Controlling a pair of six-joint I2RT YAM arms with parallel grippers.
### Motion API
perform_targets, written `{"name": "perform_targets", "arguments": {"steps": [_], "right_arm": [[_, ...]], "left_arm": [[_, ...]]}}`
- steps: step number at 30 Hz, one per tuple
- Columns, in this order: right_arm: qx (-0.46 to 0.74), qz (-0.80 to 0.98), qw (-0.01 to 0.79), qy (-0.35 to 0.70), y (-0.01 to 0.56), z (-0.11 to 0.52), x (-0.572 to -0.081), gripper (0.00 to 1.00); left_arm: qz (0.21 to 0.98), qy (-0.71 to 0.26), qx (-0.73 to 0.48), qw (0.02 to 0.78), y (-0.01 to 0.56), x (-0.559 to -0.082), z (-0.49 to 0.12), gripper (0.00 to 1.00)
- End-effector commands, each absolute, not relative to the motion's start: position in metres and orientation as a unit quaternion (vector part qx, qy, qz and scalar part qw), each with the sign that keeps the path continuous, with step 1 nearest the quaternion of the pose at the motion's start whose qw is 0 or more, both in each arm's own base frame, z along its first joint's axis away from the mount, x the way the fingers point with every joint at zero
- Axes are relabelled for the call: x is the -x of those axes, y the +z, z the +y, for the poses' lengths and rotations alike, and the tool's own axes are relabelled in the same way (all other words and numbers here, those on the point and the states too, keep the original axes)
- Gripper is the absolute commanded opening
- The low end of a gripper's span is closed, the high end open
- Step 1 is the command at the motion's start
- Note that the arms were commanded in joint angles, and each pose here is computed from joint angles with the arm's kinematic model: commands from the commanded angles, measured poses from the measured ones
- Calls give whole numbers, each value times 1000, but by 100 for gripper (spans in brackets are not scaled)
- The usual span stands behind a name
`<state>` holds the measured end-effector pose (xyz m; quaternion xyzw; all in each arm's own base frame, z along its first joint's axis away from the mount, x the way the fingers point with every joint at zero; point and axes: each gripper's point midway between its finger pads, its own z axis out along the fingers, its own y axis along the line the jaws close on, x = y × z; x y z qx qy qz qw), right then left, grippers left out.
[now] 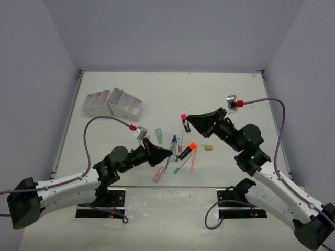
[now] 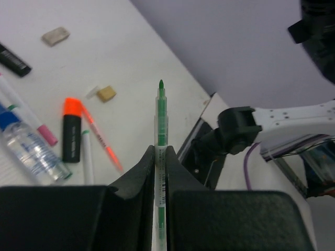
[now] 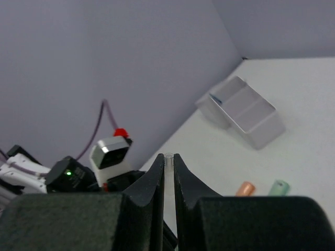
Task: Sort the stationery into containers
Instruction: Close the pen cap on the pen.
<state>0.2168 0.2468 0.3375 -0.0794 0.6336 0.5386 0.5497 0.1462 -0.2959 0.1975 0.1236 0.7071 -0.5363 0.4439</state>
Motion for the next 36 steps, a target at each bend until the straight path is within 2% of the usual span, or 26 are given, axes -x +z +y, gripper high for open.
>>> {"name": "perform_targets", "arguments": {"steps": [1,13,36], "right_arm": [[160,548,562,598,376,255,-178,0],[172,536,538,627,368,260,-164,0],[189,539,520,635,365,268,-157,0]], "left_arm": [[547,-677,-133,475,297,-123,-308,0],[521,-693,-147,477,309,-112,-310,0],[526,-680,-149,489,316,-118,-314,0]]}}
